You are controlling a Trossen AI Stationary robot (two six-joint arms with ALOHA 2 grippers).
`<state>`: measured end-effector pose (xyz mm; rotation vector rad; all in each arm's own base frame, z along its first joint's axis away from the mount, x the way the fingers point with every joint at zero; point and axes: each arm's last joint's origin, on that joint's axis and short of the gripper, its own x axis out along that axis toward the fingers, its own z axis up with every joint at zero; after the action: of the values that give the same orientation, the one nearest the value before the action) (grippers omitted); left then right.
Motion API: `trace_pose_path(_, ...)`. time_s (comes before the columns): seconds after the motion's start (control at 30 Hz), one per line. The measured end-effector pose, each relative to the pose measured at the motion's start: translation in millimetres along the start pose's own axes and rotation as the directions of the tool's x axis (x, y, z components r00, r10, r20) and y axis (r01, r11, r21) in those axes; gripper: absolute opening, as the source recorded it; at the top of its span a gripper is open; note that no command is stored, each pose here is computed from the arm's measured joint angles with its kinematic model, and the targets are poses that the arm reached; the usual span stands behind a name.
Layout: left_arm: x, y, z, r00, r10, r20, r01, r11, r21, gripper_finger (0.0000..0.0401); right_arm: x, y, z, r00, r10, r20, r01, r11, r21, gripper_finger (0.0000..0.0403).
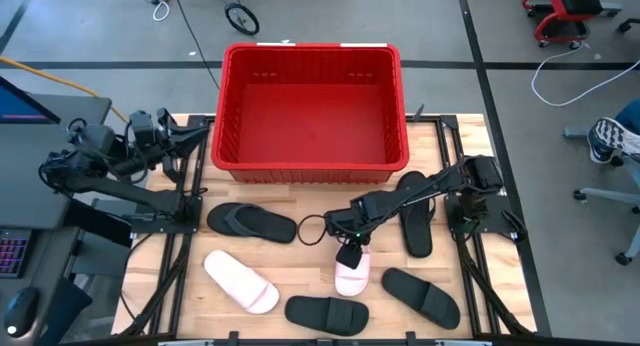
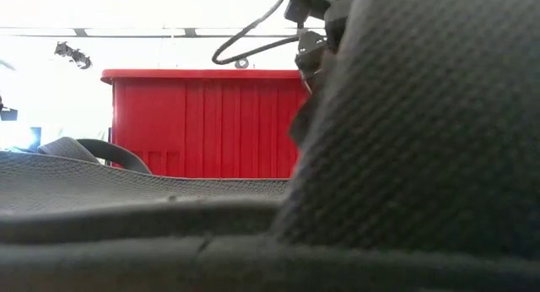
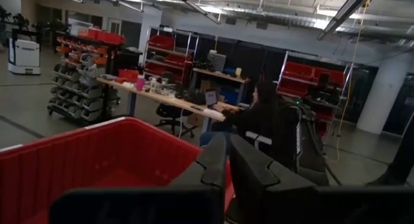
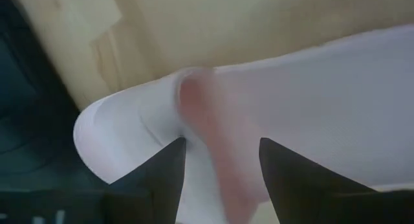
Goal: Pick and place slides into bin
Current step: Put the pink slide into the red bin
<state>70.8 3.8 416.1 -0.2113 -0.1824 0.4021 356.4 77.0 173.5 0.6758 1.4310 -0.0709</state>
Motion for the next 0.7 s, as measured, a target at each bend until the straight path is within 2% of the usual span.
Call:
trace_pose_path(0.13,0.8,-0.2,-2.1,1.000,0.003,-0.018,-0.003,1.000,0.012,0.0029,2.4,8.5,-0.2,0.996,0.087,-0.013,-0.088,0.996,-0.007,0.0199)
trace_pose_path(0.4,0.6,0.2,-3.6,0.999,0.005,-0.032,-0.005,1.000,0.020,0.0031,-7.4,18.2,-7.9,0.987,0.155,-0.036,-0.159,0.979,-0.125,0.0183)
trace_pose_path(0.7,0.5,0.2,-3.9,0.999,0.006,-0.034,-0.005,1.000,0.022,0.0021,-4.4,20.5,-10.2,0.988,0.149,-0.040,-0.153,0.979,-0.136,0.0171)
